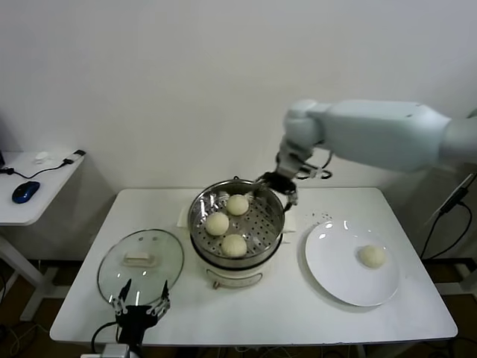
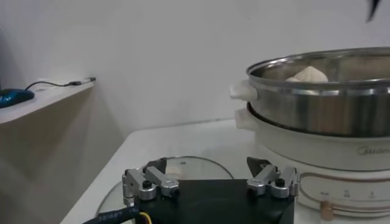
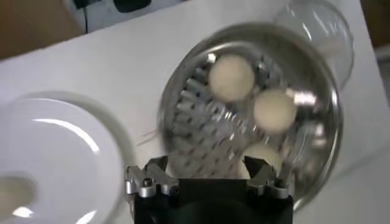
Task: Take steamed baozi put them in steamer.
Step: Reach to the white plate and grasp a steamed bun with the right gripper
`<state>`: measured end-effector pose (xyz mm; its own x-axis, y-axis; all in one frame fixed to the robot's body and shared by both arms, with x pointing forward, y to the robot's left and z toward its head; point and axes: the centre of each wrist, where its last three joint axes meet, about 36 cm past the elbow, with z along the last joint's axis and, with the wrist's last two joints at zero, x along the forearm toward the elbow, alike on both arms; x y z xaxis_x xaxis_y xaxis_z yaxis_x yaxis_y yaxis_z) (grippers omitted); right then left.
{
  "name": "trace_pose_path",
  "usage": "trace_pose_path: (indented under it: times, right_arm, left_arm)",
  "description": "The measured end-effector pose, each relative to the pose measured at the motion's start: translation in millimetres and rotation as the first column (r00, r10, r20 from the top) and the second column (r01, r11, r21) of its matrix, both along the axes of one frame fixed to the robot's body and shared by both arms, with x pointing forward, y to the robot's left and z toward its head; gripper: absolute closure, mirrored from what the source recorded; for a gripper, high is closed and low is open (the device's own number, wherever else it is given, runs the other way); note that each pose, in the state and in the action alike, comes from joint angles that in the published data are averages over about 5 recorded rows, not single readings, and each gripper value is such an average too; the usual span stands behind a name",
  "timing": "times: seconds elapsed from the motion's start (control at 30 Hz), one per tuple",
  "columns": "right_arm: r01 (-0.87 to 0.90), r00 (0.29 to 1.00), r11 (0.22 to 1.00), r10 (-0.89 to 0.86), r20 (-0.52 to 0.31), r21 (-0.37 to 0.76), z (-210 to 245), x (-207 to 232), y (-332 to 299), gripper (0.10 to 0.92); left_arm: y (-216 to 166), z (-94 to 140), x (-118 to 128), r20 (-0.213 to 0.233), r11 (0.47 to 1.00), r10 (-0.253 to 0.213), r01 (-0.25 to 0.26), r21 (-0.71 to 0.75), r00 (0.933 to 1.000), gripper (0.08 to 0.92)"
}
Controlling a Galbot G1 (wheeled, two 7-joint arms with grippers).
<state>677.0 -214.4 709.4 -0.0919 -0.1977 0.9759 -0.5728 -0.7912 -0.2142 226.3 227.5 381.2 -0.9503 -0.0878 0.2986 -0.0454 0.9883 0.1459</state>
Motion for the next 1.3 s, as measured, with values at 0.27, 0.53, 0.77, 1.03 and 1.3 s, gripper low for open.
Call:
trace_pose_path:
  times: [0.27, 0.53, 0.77, 1.03, 1.3]
  right_arm:
    - [0.459, 0.888, 0.888, -0.460, -0.014, -0.029, -16.5, -25.1, -148.4, 0.200]
    - [0.706, 0.704, 0.706, -0.708, -0.061, -0.048, -101.2, -53.8, -225.2, 0.200]
    - [0.788, 0.608, 0.611, -0.792, -0.059, -0.082, -168.5, -64.3, -247.6, 0.200]
    - [0.836, 0.536, 0.537, -0.843, -0.046, -0.112, -219.6, -66.7, -257.5, 0.200]
    - [0.856, 0.505, 0.506, -0.862, -0.034, -0.103, -243.3, -61.6, -253.6, 0.200]
  left_arm:
    - [1.3, 0.1, 1.2, 0.003, 1.000, 0.007, -0.007, 0.001, 1.0000, 0.177]
    - [2.0, -3.3, 0.1, -0.004, 1.000, 0.017, -0.017, 0.000, 0.9999, 0.177]
    - [0.5, -4.2, -1.3, -0.009, 1.000, 0.026, -0.026, -0.003, 0.9996, 0.177]
    - [1.1, -6.5, -2.8, -0.017, 1.000, 0.030, -0.030, -0.002, 0.9994, 0.177]
    - [1.2, -7.5, -2.6, -0.018, 0.999, 0.033, -0.033, -0.002, 0.9993, 0.177]
